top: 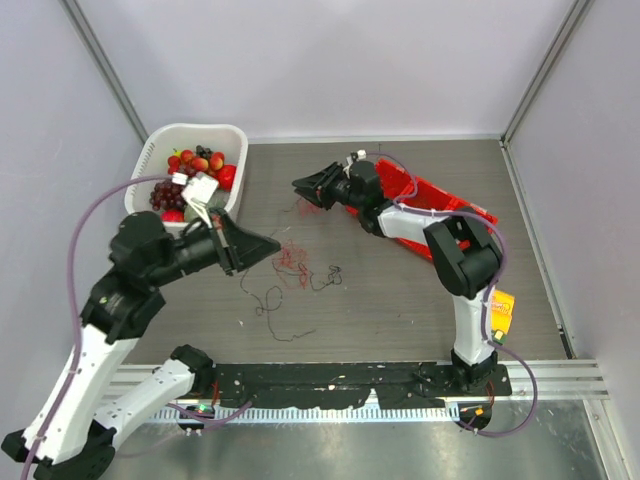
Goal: Untangle the cables
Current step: Untie the cable.
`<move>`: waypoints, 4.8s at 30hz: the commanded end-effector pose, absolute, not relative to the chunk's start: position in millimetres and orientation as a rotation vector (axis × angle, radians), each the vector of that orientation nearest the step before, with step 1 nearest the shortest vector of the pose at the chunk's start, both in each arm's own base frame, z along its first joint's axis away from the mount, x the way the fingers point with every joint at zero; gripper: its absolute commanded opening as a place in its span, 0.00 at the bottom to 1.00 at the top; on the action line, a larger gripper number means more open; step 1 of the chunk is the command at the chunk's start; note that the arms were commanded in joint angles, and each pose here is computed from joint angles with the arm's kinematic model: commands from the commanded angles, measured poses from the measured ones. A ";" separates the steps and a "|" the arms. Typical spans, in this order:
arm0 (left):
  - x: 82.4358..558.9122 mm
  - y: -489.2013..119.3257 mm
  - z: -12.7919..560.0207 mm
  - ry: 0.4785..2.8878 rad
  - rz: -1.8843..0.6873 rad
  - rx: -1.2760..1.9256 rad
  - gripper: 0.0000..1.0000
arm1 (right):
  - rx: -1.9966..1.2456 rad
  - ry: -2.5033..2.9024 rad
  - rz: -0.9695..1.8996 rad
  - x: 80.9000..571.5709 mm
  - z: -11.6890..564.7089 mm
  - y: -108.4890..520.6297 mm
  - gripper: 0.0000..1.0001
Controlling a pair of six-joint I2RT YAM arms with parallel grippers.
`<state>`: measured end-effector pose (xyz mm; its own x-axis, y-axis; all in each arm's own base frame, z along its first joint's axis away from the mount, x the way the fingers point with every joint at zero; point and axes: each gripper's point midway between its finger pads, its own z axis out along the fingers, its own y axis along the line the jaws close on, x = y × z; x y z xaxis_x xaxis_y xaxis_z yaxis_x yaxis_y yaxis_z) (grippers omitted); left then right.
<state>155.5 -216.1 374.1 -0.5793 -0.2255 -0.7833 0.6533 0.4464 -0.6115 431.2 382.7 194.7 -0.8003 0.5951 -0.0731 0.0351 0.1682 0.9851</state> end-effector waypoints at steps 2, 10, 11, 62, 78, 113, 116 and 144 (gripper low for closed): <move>110.8 -188.4 461.5 1.615 -1.236 0.435 0.00 | 0.684 1.992 1.548 482.7 165.5 376.4 0.31; 122.8 -166.7 521.6 1.521 -1.083 0.358 0.00 | 0.631 2.100 1.367 503.5 116.6 374.9 0.33; 130.0 -166.2 523.3 1.525 -1.062 0.339 0.00 | 0.612 2.105 1.354 506.0 118.0 376.0 0.33; 208.5 -202.9 565.1 1.560 -1.019 0.303 0.00 | -0.524 1.556 1.141 298.5 312.8 437.3 0.68; 206.2 -199.9 582.5 1.524 -1.030 0.280 0.00 | -0.525 1.670 0.903 299.4 286.3 379.8 0.70; 194.8 -148.8 681.6 1.196 -0.928 0.088 0.00 | -0.348 1.924 0.762 325.9 109.7 381.2 0.38; 205.7 -150.0 661.0 1.256 -0.896 0.073 0.00 | -0.335 1.994 0.690 331.1 122.0 365.8 0.46; 166.2 -242.1 485.7 1.721 -1.311 0.586 0.00 | -1.022 1.301 1.097 184.1 456.8 328.4 0.86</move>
<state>197.9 -230.2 469.5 -0.5303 -0.1789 -0.8287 0.6706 0.5095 -0.5391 216.0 326.3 423.8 -0.1342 0.0046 -0.9909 -0.9196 0.3721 0.1263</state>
